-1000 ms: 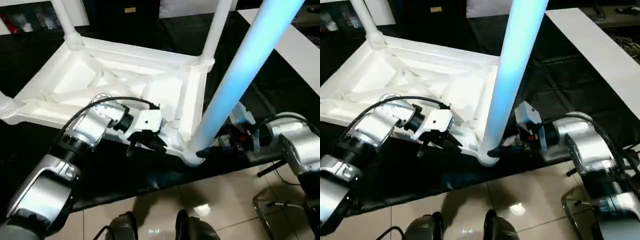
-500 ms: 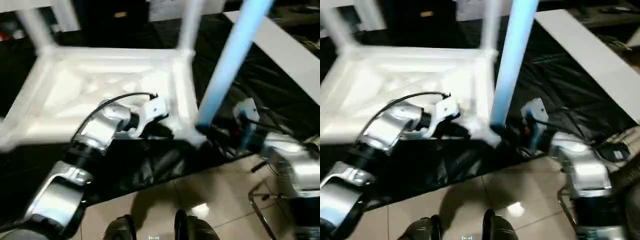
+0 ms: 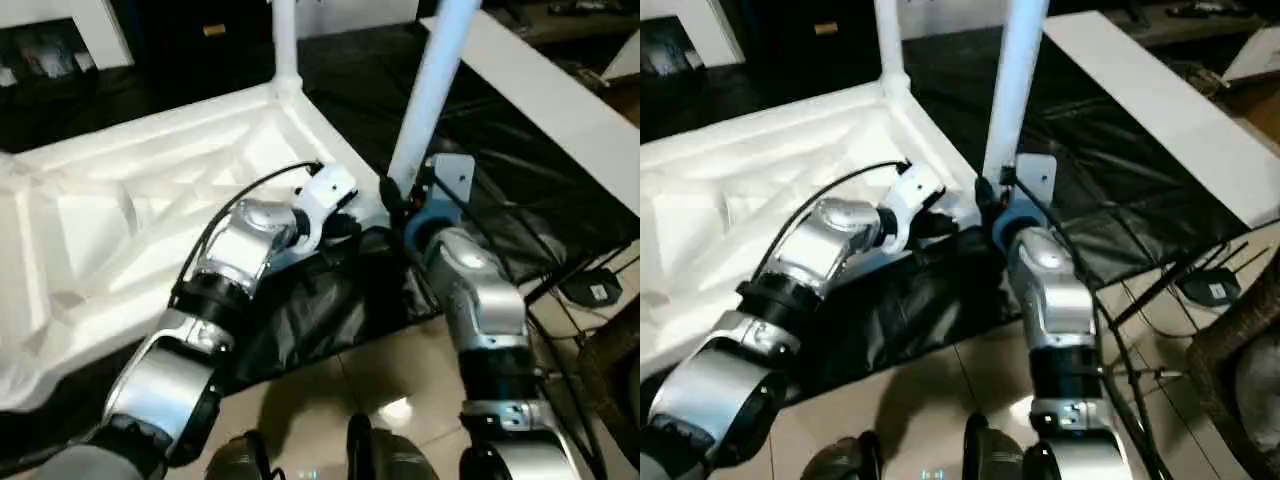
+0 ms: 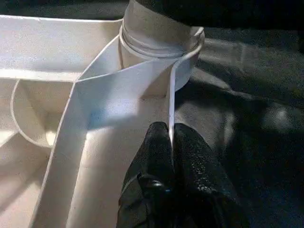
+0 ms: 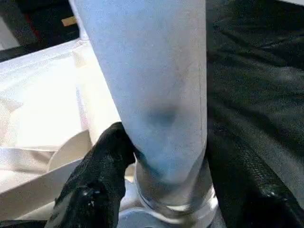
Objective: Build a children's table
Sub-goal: Rotate leg to tighten
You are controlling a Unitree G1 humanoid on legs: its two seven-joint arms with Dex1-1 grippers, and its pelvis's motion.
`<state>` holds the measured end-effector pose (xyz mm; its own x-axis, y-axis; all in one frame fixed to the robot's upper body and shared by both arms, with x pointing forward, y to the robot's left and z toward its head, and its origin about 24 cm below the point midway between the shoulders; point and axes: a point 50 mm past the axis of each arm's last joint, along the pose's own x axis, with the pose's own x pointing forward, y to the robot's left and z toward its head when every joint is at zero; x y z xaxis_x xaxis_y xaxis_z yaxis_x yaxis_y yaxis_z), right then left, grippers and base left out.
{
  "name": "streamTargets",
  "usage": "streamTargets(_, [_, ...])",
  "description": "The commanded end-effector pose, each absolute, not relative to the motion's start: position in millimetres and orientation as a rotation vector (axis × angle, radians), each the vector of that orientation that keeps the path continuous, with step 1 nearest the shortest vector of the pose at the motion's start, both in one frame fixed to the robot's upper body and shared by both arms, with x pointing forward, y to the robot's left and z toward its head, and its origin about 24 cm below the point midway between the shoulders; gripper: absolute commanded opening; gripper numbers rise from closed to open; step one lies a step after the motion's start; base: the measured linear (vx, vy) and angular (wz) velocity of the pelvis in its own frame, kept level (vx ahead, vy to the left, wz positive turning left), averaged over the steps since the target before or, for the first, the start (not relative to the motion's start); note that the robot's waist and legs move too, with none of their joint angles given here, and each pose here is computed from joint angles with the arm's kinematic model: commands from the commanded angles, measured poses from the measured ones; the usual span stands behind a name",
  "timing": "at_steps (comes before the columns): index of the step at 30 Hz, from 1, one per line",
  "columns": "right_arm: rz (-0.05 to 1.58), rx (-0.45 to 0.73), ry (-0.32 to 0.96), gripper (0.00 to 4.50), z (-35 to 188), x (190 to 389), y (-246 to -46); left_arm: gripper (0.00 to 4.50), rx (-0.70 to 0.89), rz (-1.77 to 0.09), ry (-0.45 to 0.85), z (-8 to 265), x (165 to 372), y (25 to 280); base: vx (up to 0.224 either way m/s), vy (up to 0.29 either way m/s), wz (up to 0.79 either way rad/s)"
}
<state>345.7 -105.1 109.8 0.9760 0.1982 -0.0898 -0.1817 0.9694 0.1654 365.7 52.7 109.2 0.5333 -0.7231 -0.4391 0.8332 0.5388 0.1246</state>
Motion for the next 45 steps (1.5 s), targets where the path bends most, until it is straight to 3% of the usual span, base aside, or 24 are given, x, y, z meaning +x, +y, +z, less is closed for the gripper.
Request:
streamTargets(1, [0.352, 0.149, 0.138, 2.93, 107, 339.8, -69.3, 0.0, 0.324, -1.003, 0.349, 107, 360, 32, 0.0, 0.0, 0.0])
streamTargets(5, [0.411, 0.009, 0.079, 3.39, 112, 334.4, -103.7, 0.0, 0.344, -1.045, 0.346, 103, 358, 44, 0.0, 0.0, 0.0])
streamTargets(6, [0.411, 0.009, 0.079, 3.46, 112, 334.4, -103.7, 0.0, 0.344, -1.045, 0.346, 103, 358, 44, 0.0, 0.0, 0.0])
streamTargets(7, [0.462, -0.016, 0.066, 3.54, 113, 329.6, -120.7, 0.0, 0.356, -1.076, 0.344, 101, 356, 50, 0.0, 0.0, 0.0])
streamTargets(10, [0.492, -0.026, 0.056, 3.74, 115, 327.1, -128.9, 0.0, 0.358, -1.085, 0.349, 100, 355, 53, 0.0, 0.0, 0.0])
streamTargets(13, [0.687, -0.099, 0.049, 4.05, 122, 311.4, -176.2, 0.0, 0.428, -1.166, 0.365, 94, 352, 75, 0.0, 0.0, 0.0])
streamTargets(16, [0.737, -0.121, 0.077, 4.22, 121, 307.5, -186.1, 0.0, 0.445, -1.191, 0.374, 93, 351, 79, 0.0, 0.0, 0.0])
streamTargets(20, [0.947, -0.187, 0.154, 4.42, 126, 293.3, -214.7, 0.0, 0.545, -1.37, 0.423, 91, 340, 92, 0.0, 0.0, 0.0])
streamTargets(29, [1.246, -0.289, 0.238, 4.42, 131, 285.2, -216.0, 0.0, 0.681, -1.635, 0.446, 95, 324, 100, 0.0, 0.0, 0.0])
streamTargets(37, [1.45, -0.28, 0.272, 3.75, 125, 288.8, -193.8, 0.0, 0.767, -1.748, 0.435, 102, 321, 98, 0.0, 0.0, 0.0])
streamTargets(45, [1.518, -0.273, 0.284, 3.11, 122, 295.1, -184.5, 0.0, 0.777, -1.778, 0.428, 105, 321, 96, 0.0, 0.0, 0.0])
